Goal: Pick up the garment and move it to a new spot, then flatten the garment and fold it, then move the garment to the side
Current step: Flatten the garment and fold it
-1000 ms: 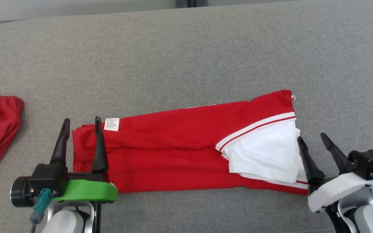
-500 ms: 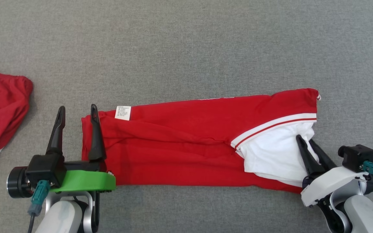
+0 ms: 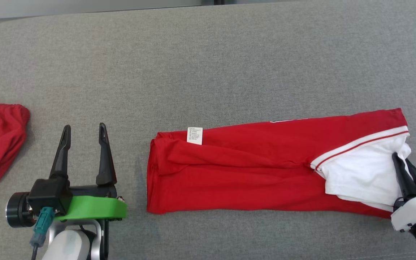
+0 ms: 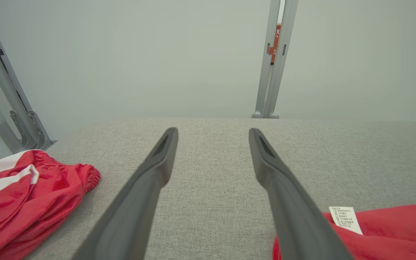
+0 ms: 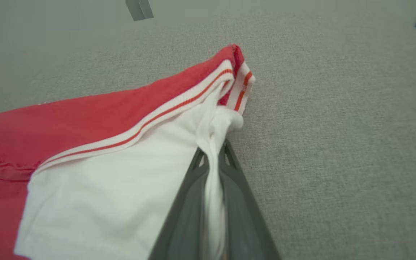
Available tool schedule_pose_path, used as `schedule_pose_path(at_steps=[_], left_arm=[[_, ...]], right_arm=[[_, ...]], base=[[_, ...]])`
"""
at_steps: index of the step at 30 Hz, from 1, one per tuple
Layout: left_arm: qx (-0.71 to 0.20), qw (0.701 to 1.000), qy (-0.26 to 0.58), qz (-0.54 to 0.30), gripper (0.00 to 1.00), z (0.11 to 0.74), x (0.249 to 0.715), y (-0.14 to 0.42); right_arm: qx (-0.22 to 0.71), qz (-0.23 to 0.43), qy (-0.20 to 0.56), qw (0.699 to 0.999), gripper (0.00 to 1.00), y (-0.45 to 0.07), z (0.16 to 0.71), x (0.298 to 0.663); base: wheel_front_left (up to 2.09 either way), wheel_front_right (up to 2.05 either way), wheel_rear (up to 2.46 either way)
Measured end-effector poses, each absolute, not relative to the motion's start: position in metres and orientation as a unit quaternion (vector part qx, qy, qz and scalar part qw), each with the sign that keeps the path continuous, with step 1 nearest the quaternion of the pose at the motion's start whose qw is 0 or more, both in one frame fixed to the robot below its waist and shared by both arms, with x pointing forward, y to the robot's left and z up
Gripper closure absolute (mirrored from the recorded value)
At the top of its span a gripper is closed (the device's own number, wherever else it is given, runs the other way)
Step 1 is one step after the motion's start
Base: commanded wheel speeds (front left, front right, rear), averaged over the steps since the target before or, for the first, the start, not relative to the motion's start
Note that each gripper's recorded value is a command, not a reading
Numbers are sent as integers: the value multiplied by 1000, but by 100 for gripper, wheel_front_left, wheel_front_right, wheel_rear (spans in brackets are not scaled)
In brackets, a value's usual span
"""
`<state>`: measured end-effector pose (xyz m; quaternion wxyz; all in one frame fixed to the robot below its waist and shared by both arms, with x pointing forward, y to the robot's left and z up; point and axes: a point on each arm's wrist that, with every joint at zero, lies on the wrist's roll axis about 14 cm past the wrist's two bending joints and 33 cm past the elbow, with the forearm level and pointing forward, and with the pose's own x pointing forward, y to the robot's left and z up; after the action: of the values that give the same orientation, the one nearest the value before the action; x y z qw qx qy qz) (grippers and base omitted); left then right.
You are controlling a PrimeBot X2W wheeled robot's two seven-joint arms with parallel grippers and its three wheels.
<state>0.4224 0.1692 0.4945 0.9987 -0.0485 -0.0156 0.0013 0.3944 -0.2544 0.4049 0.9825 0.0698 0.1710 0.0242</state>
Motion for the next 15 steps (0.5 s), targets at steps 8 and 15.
schedule_pose_path(at_steps=[8, 15], left_arm=[[-50, 999, -20, -7, 0, 498, 420, 163], [-51, 998, -21, -17, 0, 500, 421, 157]], right_arm=[[55, 147, 116, 981, 100, -175, 477, 420], [115, 278, 109, 948, 100, -60, 506, 418]], base=[[0, 0, 0], [0, 0, 0]])
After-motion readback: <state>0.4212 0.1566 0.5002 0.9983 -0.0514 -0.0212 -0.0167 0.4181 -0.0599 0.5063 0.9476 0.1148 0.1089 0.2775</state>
